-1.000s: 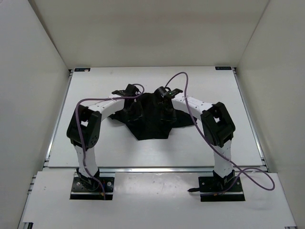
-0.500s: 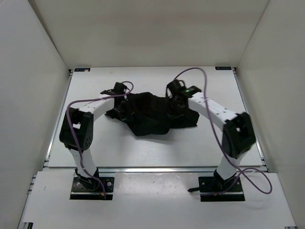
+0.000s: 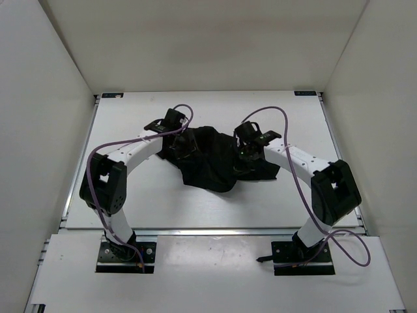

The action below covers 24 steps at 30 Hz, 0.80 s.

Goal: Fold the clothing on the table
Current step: Flatten the skirt out

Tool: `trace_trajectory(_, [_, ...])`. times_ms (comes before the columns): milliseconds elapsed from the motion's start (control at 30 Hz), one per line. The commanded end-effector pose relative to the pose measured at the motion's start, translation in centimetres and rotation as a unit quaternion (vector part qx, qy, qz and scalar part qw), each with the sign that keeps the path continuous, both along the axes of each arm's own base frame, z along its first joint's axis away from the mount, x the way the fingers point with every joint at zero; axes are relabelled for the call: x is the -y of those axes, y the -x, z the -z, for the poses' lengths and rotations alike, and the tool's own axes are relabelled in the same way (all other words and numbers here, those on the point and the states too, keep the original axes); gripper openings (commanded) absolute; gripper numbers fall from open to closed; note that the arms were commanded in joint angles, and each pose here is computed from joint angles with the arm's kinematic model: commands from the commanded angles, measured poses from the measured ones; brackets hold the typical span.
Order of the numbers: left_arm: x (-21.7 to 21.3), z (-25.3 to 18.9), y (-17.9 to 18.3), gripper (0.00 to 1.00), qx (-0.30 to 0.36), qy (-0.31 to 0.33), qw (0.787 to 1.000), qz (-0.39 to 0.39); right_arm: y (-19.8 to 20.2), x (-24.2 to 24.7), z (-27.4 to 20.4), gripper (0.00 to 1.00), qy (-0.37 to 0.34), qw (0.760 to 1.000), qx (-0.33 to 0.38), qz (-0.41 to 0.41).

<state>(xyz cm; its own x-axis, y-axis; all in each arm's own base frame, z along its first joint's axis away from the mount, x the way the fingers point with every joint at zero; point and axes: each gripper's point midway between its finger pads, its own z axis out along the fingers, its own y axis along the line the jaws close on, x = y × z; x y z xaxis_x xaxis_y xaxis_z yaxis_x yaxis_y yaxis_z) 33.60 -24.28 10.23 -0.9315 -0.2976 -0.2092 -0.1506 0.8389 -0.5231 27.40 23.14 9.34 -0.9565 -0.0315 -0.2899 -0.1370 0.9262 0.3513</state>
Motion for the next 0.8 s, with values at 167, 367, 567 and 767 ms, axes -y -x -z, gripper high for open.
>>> trace_trajectory(167, [-0.3, 1.0, -1.0, 0.63, 0.011, -0.043, 0.999, -0.02, -0.8, -0.5, -0.3, 0.0, -0.032, 0.999, 0.017, 0.008])
trace_trajectory(367, [-0.7, 4.1, -0.3, 0.65, -0.018, -0.079, 0.997, -0.019, -1.0, -0.8, -0.6, 0.0, -0.039, 0.999, 0.023, 0.005])
trace_trajectory(567, [-0.7, 4.1, -2.1, 0.0, -0.016, -0.076, 0.997, -0.026, -0.7, -1.0, -1.7, 0.01, -0.052, 0.998, 0.023, -0.01])
trace_trajectory(767, [-2.7, -9.5, -11.3, 0.0, 0.11, 0.035, 0.99, -0.078, -8.7, -0.3, -10.3, 0.0, -0.149, 0.984, 0.1, -0.019])
